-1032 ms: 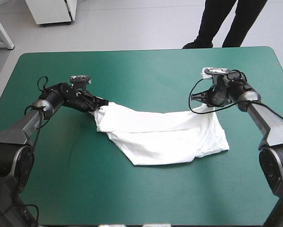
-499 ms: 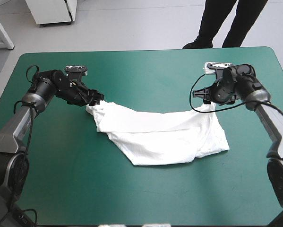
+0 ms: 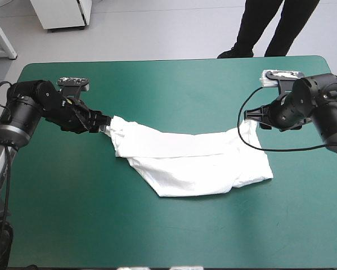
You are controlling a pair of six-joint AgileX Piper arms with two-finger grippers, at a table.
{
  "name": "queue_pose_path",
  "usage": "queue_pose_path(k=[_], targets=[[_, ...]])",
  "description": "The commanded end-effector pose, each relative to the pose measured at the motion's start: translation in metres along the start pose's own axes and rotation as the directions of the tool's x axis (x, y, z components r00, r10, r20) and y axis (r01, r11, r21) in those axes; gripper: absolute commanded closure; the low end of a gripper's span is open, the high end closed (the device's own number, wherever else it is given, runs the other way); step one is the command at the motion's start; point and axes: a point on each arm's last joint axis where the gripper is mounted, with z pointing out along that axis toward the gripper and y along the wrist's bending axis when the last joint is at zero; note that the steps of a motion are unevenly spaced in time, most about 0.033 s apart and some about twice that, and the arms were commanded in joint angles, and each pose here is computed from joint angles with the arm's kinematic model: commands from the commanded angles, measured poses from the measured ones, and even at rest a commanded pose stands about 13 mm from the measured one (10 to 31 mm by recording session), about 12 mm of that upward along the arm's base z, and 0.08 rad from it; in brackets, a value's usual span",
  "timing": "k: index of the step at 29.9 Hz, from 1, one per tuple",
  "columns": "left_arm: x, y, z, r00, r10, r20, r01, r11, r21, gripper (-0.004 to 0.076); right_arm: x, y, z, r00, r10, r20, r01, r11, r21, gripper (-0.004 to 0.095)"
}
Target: Fold the cloth
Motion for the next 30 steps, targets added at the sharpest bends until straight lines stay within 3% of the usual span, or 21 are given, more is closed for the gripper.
queue_pose_path(k=[1,7,13,21,30], targets=[[-0.003,-0.008,-0.023,0.996,-0.005,0.091,0.003,1.0,0.022,0.0287,-0.001,-0.004,-0.027,0.995,-0.006,0.103,0.006,1.0,0.004,0.046],[-0.007,-0.007,-0.019,0.994,-0.009,0.113,0.007,1.0,0.023,0.0287,-0.002,-0.005,-0.027,0.994,-0.003,0.105,0.001,1.0,0.013,0.046],[-0.012,-0.013,0.009,1.0,-0.015,0.024,0.013,0.998,0.069,0.0295,-0.003,-0.005,-0.027,0.994,-0.001,0.112,-0.002,1.0,0.019,0.046],[-0.01,-0.048,0.043,0.992,0.104,-0.067,-0.105,0.994,-0.01,0.034,-0.001,-0.006,-0.026,0.996,-0.001,0.091,-0.001,1.0,0.028,0.046],[0.0,-0.041,0.088,0.982,0.07,-0.177,-0.078,0.996,-0.036,0.034,0.0,-0.011,-0.027,0.996,-0.019,0.086,0.012,0.997,0.081,0.046]])
